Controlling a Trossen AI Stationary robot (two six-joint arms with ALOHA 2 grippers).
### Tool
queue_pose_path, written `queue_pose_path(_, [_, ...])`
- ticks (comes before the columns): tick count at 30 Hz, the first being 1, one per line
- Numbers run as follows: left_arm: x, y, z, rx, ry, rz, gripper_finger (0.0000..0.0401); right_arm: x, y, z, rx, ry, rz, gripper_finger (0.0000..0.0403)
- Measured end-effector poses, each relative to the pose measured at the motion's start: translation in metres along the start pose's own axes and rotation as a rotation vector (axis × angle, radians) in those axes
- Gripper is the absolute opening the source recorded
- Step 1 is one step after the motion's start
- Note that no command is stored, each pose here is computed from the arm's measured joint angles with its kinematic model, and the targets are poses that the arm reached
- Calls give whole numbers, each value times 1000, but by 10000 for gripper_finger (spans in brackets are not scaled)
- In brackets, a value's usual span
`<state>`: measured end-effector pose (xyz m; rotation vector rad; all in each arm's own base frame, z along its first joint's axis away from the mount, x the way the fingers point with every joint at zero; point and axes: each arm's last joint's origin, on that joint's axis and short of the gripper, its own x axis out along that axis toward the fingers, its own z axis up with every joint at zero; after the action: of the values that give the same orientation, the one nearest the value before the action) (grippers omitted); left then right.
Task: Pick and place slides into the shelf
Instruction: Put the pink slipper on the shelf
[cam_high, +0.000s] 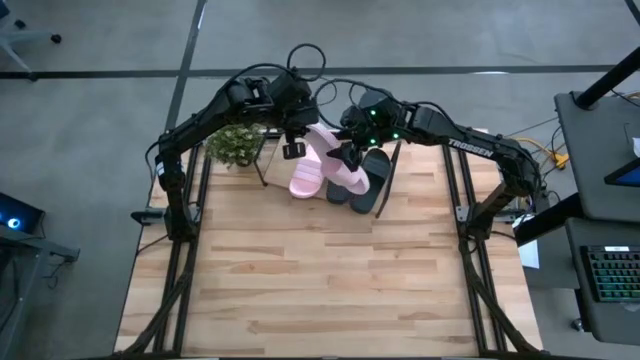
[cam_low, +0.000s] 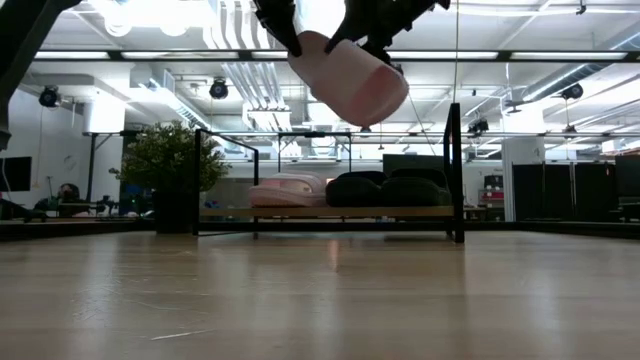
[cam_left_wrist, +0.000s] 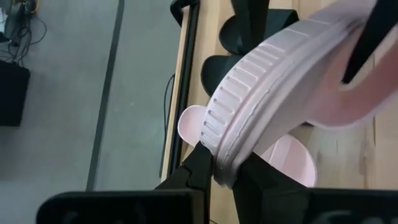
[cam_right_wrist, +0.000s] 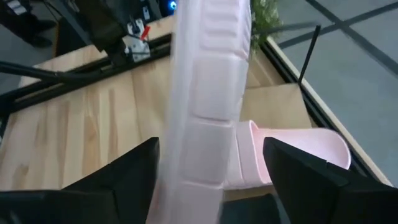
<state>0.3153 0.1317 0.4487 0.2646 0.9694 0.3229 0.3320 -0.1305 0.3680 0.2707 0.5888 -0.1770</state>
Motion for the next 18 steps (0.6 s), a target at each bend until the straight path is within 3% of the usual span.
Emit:
queue_pose_path(11, [1,-2,0,5,3,-7,17,9,-4,-3,3,30,-3,263])
queue_pose_path(14, [0,-2,1,5,-1,-5,17,9,-4,-4,1,32,-3,234])
queue_pose_path(18, [0,-1,0,4,1,-1,17,9,-4,-4,6,35,-6,159])
